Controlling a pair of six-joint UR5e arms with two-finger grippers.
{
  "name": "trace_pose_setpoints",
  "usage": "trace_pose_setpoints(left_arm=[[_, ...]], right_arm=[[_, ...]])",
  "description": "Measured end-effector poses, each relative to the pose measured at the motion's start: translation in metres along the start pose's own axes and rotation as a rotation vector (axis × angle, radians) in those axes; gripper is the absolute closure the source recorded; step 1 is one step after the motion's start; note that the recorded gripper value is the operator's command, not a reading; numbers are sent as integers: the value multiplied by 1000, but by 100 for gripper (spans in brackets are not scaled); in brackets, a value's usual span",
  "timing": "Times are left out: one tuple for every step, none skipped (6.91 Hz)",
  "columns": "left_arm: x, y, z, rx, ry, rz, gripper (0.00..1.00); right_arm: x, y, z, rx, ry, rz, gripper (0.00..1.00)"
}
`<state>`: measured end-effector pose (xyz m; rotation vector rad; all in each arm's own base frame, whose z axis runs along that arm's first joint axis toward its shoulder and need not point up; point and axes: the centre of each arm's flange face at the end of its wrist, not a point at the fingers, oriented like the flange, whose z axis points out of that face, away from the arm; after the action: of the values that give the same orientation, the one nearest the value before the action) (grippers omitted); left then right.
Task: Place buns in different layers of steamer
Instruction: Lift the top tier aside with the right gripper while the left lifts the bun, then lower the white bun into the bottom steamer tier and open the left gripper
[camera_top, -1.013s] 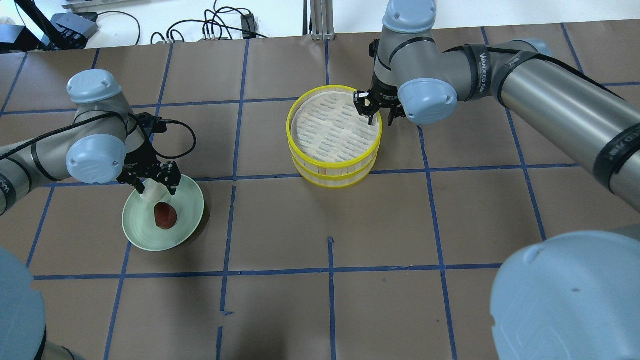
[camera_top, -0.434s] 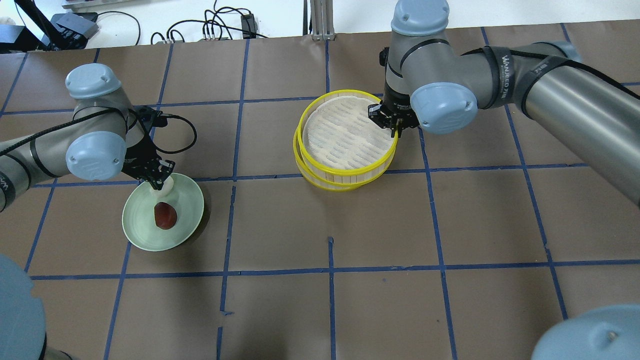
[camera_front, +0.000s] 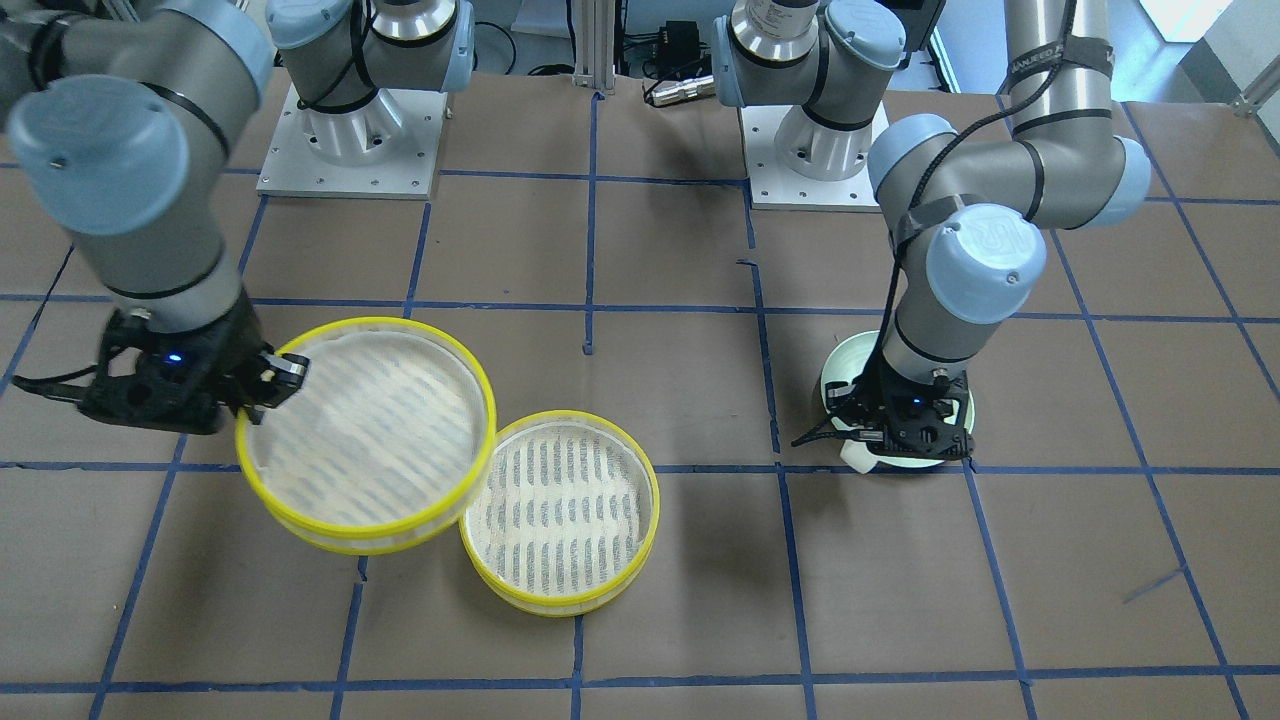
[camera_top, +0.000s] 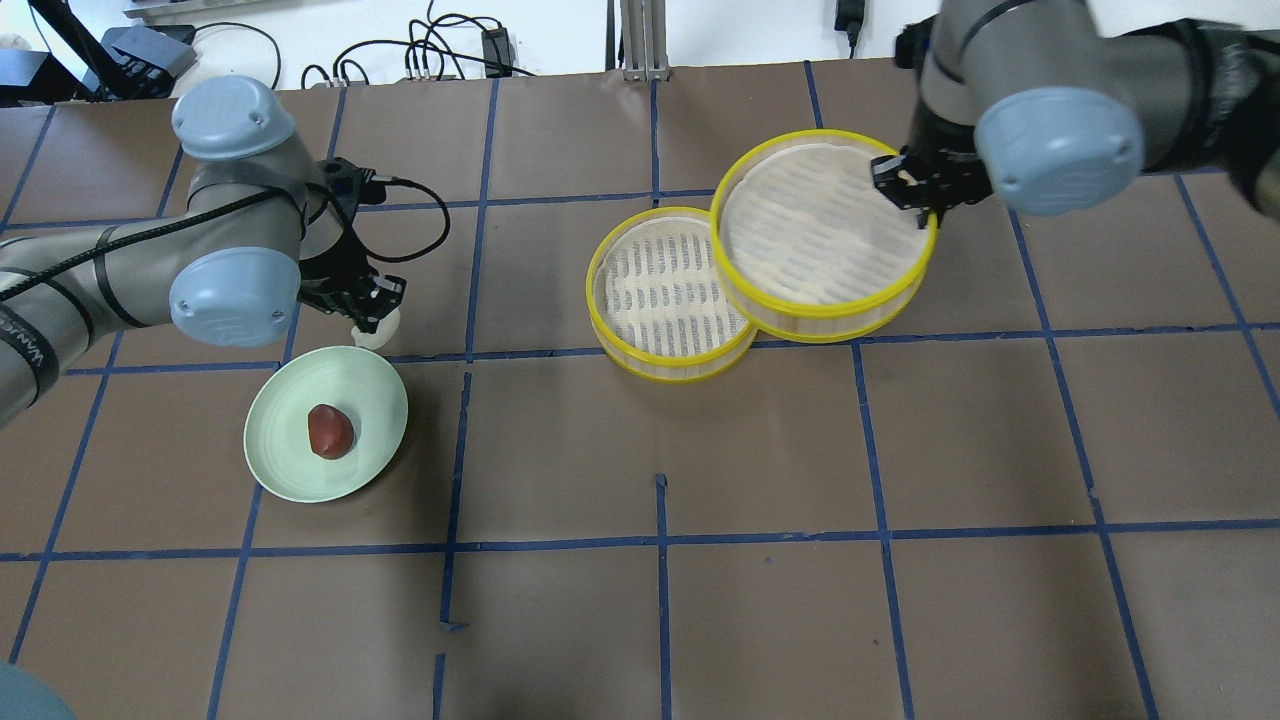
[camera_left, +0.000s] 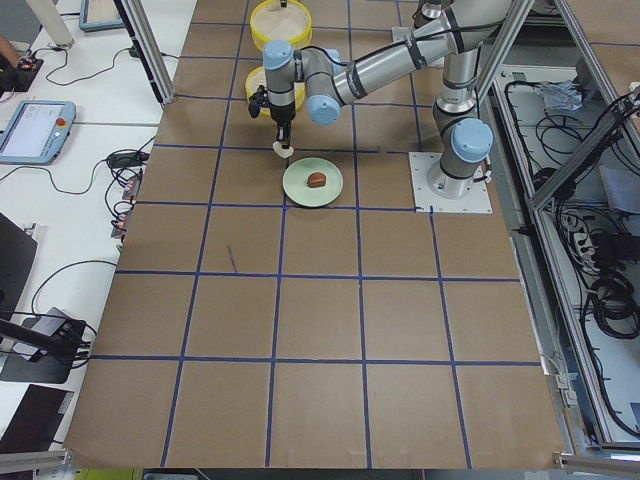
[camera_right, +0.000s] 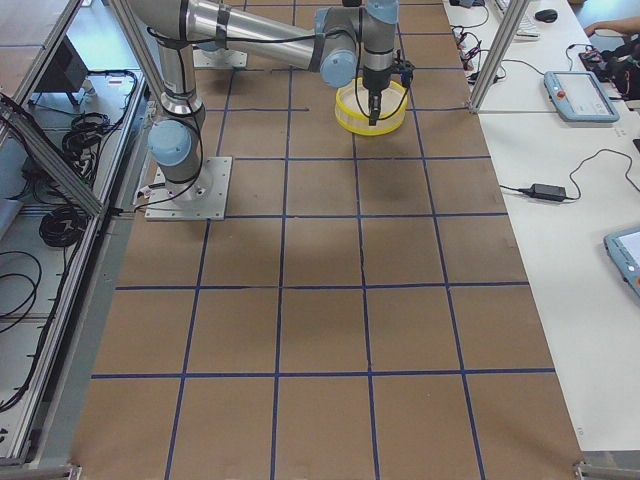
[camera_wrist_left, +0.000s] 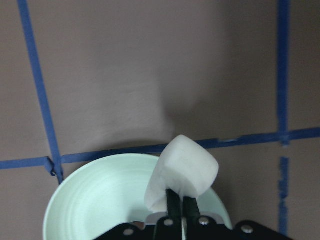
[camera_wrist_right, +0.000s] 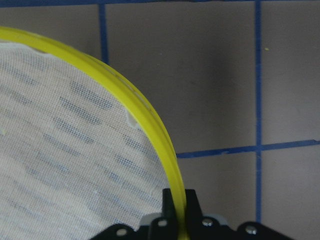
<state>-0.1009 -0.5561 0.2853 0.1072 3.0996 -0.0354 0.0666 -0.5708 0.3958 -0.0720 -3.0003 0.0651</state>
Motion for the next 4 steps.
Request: trace_pose_setpoints(left_arm=[[44, -7, -20, 47, 67, -55, 99], [85, -12, -40, 79, 136, -108, 99], [120, -17, -50, 99, 205, -157, 99], [149, -23, -50, 118, 260, -199, 99]], right_arm=[[50, 5, -11, -10, 9, -20, 93], [90, 9, -13, -20, 12, -30, 93], [117, 11, -9, -33, 9, -41, 93], [130, 13, -6, -42, 5, -51, 91]])
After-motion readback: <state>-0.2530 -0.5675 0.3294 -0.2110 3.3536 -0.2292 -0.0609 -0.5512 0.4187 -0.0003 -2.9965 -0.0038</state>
